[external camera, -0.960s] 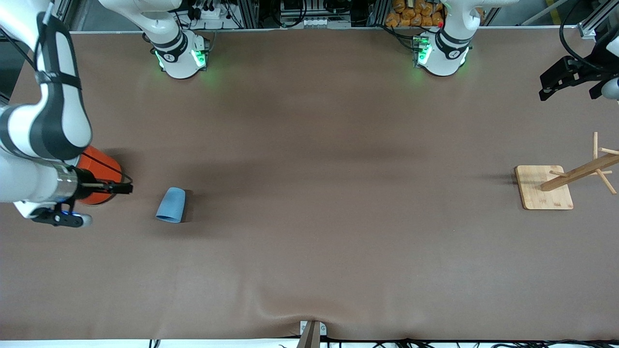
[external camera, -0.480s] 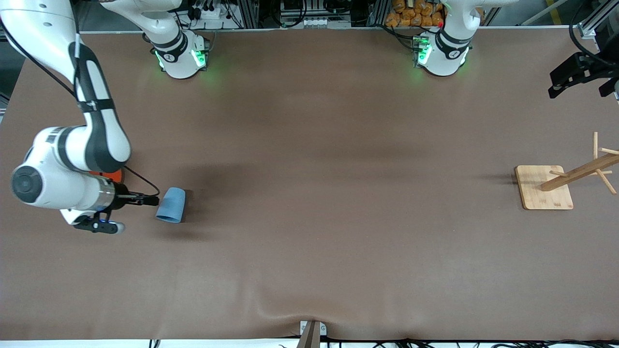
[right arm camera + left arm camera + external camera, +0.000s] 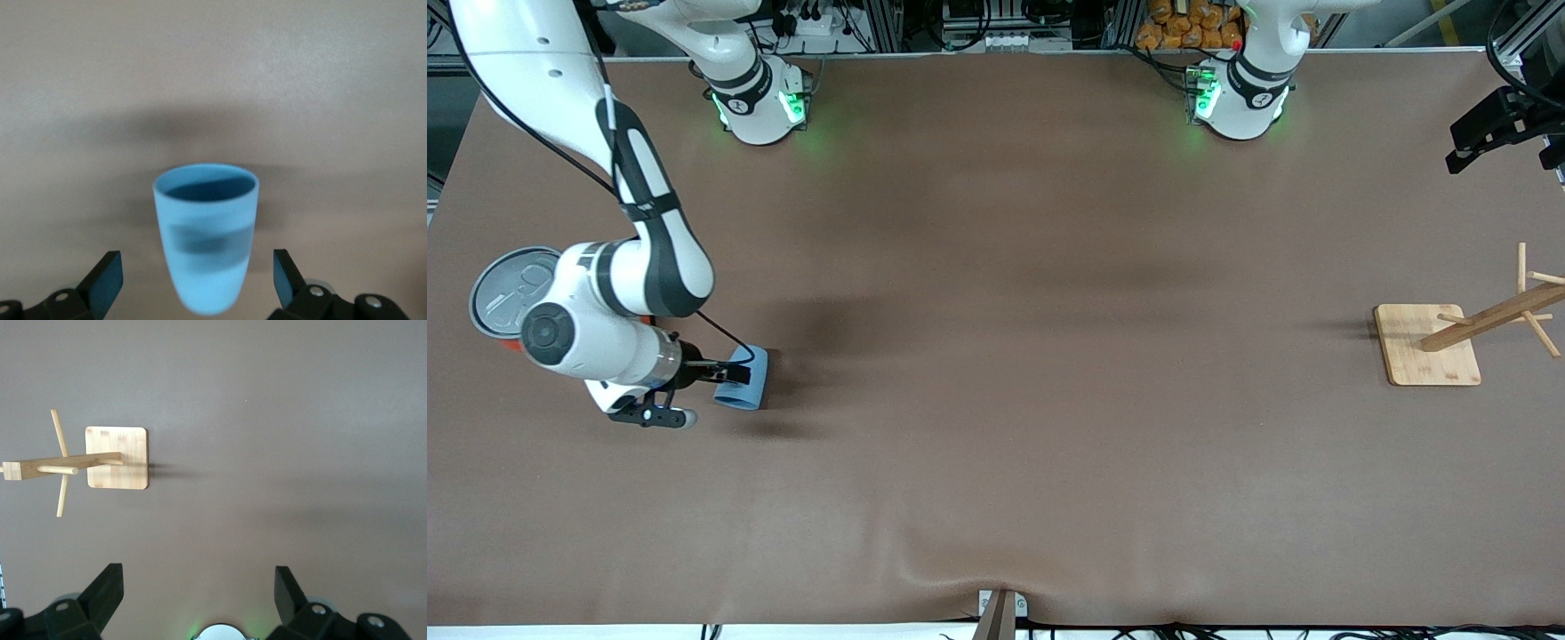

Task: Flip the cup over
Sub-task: 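Close the right gripper around the blue cup, then lift the blue cup with the right gripper and carry it toward the table middle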

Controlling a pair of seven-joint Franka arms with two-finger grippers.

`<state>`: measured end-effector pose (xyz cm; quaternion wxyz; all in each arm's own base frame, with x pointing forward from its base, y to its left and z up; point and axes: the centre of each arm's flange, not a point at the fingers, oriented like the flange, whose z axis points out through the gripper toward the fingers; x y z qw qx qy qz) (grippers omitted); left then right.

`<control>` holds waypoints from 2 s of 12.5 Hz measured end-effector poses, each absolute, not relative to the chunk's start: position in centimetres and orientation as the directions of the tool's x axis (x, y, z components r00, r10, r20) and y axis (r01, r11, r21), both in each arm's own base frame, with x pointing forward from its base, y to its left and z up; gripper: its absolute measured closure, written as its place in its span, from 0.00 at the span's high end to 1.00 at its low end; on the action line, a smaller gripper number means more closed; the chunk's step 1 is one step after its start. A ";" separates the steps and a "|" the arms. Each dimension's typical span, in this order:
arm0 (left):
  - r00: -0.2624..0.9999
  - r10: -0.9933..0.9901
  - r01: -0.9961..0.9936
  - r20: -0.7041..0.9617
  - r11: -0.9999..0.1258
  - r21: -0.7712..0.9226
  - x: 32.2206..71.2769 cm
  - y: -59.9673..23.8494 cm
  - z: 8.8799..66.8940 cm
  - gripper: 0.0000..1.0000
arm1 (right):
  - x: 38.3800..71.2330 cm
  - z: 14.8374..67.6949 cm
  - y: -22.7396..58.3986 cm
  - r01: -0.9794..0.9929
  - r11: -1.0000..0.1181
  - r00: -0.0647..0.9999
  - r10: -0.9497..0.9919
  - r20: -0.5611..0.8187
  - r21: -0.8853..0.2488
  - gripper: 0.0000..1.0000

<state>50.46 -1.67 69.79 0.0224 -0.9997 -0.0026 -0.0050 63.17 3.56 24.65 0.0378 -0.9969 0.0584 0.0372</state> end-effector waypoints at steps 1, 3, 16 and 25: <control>1.000 0.005 0.005 0.012 -0.999 -0.044 50.5 -1.7 69.8 1.00 | 62.7 23.3 3.6 -0.121 -0.990 0.991 -0.116 -0.073 -0.069 1.00; 1.000 0.006 0.006 0.014 -0.999 -0.044 50.5 -1.6 69.8 1.00 | 62.1 21.1 4.3 -0.111 -0.992 0.991 -0.105 -0.082 -0.064 1.00; 0.999 0.034 0.035 0.018 -0.999 -0.031 50.5 -0.6 69.9 1.00 | 64.4 30.4 20.5 0.478 -0.857 0.870 0.493 -0.032 -0.193 0.80; 0.999 0.037 0.037 0.000 -0.999 0.001 50.0 -1.4 69.9 1.00 | 55.4 32.6 46.5 0.920 -0.392 0.390 0.917 0.082 0.010 0.80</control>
